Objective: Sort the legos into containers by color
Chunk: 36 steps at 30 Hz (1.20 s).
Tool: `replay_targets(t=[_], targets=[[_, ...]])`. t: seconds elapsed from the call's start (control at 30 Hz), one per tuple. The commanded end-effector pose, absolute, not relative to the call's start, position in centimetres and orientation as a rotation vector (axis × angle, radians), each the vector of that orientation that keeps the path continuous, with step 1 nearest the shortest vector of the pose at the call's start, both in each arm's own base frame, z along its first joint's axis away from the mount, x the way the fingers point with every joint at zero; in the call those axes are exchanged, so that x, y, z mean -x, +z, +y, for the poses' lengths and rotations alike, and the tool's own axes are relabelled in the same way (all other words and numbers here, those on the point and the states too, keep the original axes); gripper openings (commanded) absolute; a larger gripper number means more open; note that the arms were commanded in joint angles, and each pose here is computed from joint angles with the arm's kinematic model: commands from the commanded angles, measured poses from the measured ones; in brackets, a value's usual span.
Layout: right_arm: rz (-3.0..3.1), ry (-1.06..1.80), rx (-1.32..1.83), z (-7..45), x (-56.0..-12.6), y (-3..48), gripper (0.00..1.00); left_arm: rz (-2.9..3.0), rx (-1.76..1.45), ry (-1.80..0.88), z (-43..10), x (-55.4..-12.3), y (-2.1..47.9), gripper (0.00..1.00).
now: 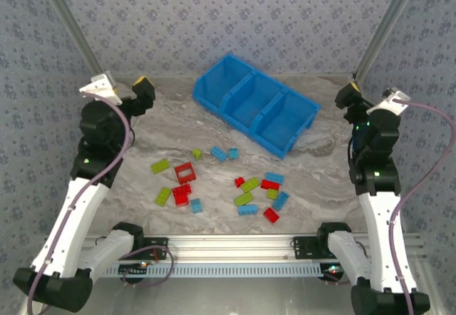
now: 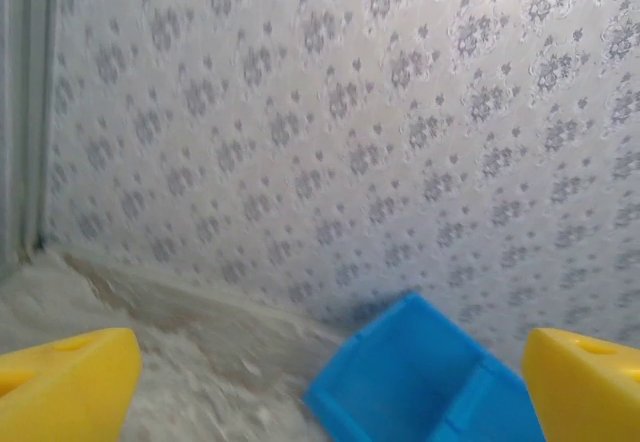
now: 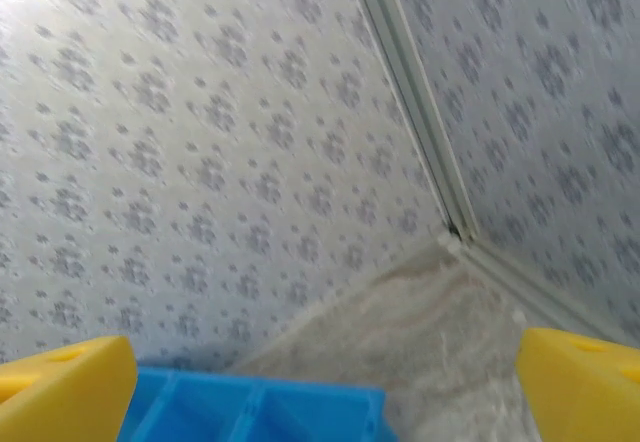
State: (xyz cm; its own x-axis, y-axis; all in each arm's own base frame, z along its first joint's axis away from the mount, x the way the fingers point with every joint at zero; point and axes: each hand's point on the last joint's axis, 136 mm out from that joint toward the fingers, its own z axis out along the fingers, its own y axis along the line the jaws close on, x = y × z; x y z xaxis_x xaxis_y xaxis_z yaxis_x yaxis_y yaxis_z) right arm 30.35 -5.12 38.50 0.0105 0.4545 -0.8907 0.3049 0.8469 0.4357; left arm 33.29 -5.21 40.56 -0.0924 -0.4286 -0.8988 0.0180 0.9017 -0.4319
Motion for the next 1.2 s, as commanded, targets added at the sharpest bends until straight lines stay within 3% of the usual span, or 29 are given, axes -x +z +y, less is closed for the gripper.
replay_targets(t=[0.0, 0.27, 0.63, 0.87, 1.17], targets=[[2.033, 0.171, -0.712, -2.9, -29.6, 28.7, 1.00, 2.065, 0.407, -0.574, -8.9, -32.3, 31.6, 0.98], [2.435, 0.188, -0.528, 4.2, -33.6, 21.7, 0.98, 2.114, -0.043, -0.517, -19.7, -26.1, 29.0, 0.98], [2.595, 0.228, -0.603, 5.0, -37.9, 15.0, 0.73, 2.076, -0.270, -0.684, -26.7, -22.7, 27.0, 0.98], [2.665, 0.200, -0.532, 5.9, -39.5, 12.4, 0.57, 2.070, -0.270, -0.705, -27.0, -22.3, 27.5, 0.98], [2.735, 0.017, -0.387, 5.6, -40.1, 11.0, 0.24, 2.109, -0.247, -0.646, -25.8, -22.2, 27.3, 0.98]])
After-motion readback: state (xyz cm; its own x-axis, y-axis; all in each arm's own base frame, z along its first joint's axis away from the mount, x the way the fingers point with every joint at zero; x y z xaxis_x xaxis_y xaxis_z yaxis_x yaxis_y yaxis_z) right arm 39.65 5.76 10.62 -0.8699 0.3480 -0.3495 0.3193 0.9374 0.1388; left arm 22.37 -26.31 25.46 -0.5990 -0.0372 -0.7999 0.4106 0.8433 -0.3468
